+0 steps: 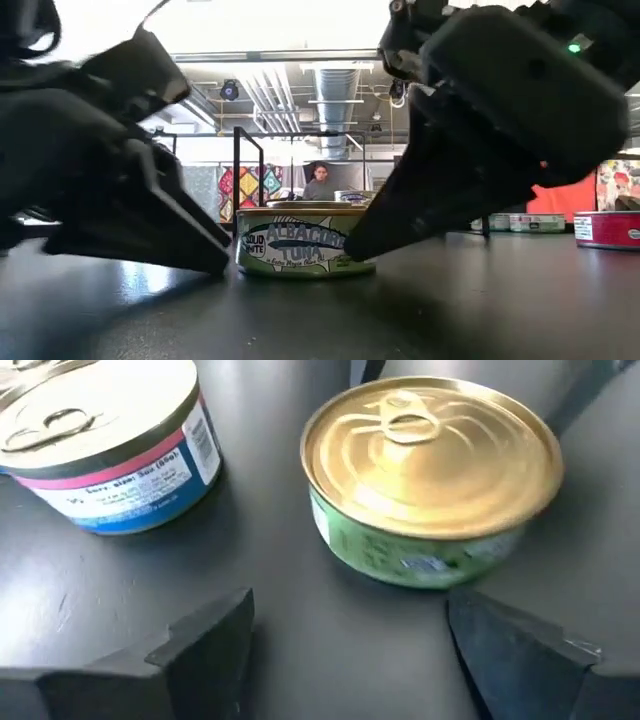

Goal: Stack canned seafood by type on shelf
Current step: Stack the green tuna can on top of the other green tuna can on the shelf

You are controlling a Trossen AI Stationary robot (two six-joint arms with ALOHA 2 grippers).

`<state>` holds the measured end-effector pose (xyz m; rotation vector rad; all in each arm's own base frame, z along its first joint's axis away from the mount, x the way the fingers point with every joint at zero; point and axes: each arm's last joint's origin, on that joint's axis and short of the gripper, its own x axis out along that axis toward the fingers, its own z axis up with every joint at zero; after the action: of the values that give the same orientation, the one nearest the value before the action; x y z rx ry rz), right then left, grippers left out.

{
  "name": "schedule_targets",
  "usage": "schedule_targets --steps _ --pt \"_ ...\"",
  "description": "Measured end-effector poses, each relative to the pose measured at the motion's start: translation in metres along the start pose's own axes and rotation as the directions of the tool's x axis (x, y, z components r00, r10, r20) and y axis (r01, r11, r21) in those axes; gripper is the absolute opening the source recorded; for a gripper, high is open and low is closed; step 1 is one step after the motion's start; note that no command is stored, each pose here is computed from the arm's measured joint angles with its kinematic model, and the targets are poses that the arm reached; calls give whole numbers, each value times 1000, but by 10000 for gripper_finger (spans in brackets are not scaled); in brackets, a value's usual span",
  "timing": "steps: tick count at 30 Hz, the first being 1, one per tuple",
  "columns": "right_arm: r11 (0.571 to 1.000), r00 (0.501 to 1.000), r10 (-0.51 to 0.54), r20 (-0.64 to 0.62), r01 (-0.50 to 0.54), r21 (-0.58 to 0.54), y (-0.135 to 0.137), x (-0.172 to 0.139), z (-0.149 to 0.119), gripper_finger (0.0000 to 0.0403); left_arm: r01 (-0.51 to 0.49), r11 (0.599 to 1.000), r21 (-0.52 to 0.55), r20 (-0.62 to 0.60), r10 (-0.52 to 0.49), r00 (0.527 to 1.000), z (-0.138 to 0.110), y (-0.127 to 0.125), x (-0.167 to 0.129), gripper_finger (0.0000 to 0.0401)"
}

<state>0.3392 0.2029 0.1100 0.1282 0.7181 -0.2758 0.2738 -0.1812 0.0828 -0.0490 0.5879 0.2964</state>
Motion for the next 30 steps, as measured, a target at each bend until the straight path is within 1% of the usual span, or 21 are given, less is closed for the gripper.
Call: schedule_targets --steps 4,7,11,14,17,21,23,26,30 --pt "999 1000 19 8 -19 33 -1 2 4 393 4 1000 22 13 -4 1000 4 1 4 309" --pt "999 1000 12 14 -12 31 -2 3 5 393 14 999 29 16 -14 1000 9 -1 6 309" --pt "999 999 -23 29 24 -43 -7 6 5 393 22 1000 13 28 -22 999 15 -8 10 309" --pt "996 995 -46 85 51 -67 -12 7 -2 393 18 1000 17 31 -18 999 12 -17 19 309" --pt "997 991 -7 131 17 -79 -15 8 -12 393 11 999 41 41 -13 999 7 -25 19 309" --pt "997 986 43 164 -32 -71 -21 6 -29 393 32 997 69 38 -34 999 -5 -27 5 309" --pt "996 980 64 188 -51 -71 -25 5 -37 393 53 998 42 33 -54 998 -14 -25 -3 309" --pt "995 970 85 228 -71 -73 -33 4 -44 393 106 994 -26 66 -104 992 -29 -18 -5 309" --pt "993 957 88 278 -64 -95 -41 8 -42 393 157 987 -27 163 -151 975 -41 -13 -2 309"
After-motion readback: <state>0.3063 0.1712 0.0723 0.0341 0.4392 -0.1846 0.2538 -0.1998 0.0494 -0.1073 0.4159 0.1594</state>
